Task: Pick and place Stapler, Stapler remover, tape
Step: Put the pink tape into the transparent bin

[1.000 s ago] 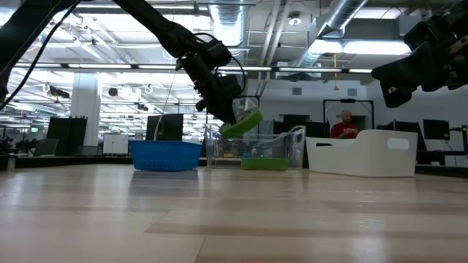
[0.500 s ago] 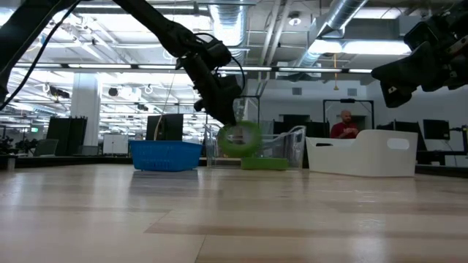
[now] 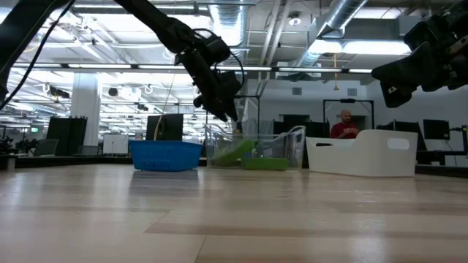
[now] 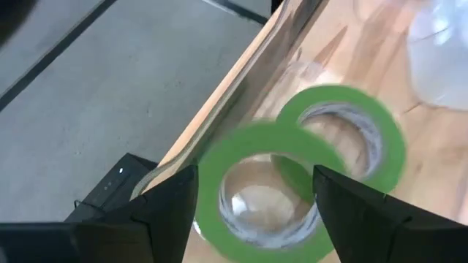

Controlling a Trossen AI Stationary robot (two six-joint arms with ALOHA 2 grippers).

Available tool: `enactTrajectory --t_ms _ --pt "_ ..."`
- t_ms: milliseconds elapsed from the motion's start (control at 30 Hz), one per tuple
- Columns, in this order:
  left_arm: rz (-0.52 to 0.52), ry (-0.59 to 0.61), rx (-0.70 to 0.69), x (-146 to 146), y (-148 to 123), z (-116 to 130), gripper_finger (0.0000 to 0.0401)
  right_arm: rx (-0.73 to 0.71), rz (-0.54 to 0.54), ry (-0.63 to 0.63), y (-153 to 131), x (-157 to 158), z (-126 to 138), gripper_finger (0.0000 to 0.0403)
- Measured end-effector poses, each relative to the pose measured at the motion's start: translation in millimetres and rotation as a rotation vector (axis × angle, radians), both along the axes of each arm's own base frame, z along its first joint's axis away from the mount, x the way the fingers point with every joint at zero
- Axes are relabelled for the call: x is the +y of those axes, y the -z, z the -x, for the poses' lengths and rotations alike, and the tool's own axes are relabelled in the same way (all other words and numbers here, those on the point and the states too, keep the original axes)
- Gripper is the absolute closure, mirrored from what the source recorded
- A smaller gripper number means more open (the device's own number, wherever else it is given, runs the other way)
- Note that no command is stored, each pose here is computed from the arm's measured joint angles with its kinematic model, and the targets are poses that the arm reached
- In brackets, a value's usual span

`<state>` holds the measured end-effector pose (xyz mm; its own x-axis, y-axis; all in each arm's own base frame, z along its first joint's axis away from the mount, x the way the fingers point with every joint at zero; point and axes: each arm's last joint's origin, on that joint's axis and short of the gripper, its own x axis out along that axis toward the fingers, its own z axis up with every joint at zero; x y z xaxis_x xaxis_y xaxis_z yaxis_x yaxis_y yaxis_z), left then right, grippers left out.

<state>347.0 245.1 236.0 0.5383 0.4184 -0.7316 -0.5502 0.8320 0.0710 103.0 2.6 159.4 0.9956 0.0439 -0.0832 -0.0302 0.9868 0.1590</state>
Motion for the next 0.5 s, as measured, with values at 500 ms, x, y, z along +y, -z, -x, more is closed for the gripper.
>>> enactTrajectory --t_ms 500 --pt "-0.088 0.02 -0.132 -21 -62 17 0.0147 0.0 0.0 0.0 0 0 0 0.0403"
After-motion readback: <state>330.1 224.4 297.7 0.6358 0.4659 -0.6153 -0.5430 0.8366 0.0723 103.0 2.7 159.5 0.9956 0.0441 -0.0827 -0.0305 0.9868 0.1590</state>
